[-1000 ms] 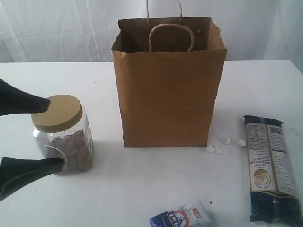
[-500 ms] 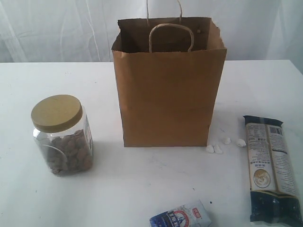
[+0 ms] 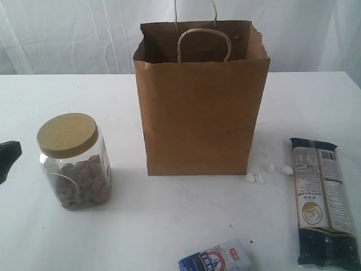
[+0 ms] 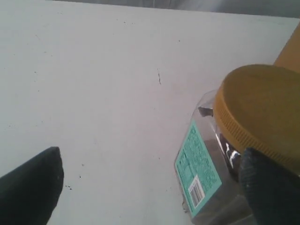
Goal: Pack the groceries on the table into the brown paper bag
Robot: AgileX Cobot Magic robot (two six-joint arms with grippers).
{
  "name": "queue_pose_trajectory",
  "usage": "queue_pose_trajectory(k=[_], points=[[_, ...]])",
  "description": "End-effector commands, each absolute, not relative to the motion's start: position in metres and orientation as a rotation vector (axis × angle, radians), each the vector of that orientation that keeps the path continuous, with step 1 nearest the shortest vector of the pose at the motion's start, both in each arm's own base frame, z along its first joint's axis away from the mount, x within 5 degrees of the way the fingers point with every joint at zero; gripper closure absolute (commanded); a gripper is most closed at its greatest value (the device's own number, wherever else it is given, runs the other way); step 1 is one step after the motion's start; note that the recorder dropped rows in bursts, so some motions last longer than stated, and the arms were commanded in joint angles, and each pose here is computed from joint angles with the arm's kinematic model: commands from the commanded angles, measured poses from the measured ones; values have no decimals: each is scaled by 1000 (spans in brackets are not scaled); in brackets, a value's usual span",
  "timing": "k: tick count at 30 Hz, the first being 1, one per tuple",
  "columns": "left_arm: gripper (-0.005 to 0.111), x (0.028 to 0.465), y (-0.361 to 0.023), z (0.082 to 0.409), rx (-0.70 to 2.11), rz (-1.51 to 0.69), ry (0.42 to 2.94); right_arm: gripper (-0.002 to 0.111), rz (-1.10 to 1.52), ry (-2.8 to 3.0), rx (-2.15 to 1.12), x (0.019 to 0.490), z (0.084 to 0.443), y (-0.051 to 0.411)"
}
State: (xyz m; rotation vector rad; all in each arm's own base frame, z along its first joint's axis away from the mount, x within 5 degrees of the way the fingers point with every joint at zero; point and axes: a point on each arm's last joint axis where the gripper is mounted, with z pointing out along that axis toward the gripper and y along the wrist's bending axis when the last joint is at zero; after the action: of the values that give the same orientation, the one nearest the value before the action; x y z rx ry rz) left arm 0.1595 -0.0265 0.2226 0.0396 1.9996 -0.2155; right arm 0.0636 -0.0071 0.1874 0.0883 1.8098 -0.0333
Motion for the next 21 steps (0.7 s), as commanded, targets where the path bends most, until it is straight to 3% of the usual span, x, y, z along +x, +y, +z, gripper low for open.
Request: queue_pose_trajectory(k=[1,5,7,9,15,21], points=[[2,171,-31,214,240,-135,1984,108,-51,1811,86,64,187,-8],[4,182,-24,203,241,-103,2004,108,-51,1811,86,64,187,-8],[14,186,-23,199,290,-90,2005,108,-51,1811,86,64,187,-8],[32,188,-26,195,429,-88,1987,108,-51,1811,86,64,187,-8],[107,183,-36,189,619,-169,1994,108,-51,1811,86,64,187,-8],[105,183,-38,190,634,-179,1975,108,-51,1811,86,64,187,-8]])
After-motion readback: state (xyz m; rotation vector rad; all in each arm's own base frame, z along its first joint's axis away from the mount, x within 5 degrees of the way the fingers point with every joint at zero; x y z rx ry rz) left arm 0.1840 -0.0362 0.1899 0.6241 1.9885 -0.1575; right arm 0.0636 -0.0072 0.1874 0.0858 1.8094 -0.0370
